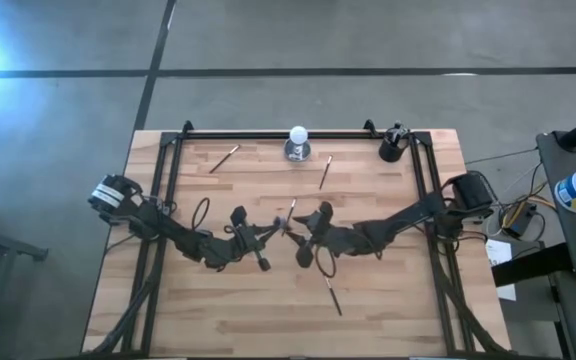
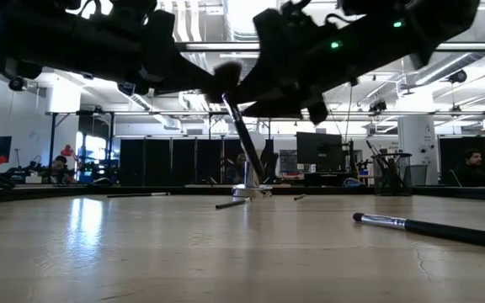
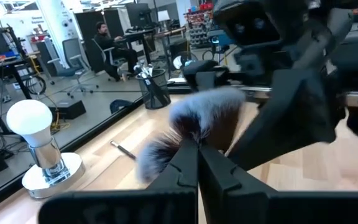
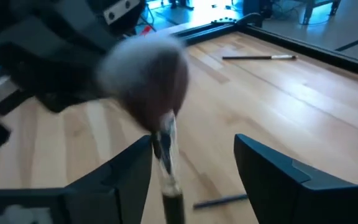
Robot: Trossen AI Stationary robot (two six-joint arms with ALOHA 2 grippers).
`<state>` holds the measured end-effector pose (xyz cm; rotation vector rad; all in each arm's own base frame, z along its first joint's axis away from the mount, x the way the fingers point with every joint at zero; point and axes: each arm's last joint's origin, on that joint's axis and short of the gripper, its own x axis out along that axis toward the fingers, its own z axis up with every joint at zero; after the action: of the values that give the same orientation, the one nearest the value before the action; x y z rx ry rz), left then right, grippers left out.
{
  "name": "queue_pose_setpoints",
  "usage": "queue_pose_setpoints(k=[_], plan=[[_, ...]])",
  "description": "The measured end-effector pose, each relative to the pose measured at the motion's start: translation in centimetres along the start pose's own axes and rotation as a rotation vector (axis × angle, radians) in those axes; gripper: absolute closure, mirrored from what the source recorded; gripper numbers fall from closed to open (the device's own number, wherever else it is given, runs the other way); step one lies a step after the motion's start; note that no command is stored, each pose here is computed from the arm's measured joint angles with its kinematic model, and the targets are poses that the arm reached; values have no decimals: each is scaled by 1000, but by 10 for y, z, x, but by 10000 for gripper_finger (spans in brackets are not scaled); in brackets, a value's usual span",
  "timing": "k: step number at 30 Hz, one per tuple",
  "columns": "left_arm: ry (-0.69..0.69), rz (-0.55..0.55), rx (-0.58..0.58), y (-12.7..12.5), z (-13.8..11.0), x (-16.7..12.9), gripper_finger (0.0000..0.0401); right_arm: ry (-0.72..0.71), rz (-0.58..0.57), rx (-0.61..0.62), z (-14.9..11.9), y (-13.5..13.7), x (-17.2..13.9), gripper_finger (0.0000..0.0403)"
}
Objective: Pick & Place Makeup Supplies
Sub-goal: Put the makeup brush into the makeup holder
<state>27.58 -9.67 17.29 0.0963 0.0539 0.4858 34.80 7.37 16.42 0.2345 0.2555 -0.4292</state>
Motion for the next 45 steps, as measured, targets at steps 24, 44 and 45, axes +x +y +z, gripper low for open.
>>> queue_pose_setpoints(k=[24, 44, 45], plan=[[-5, -29, -161, 1, 4, -1, 380, -10, -16, -109, 1, 3, 17, 365], [-81, -239, -265, 26, -5, -21, 385, -183, -249, -104, 12, -81, -76, 365], [-88, -243, -271, 27, -6, -22, 391, -199, -266, -105, 16, -89, -81, 365]])
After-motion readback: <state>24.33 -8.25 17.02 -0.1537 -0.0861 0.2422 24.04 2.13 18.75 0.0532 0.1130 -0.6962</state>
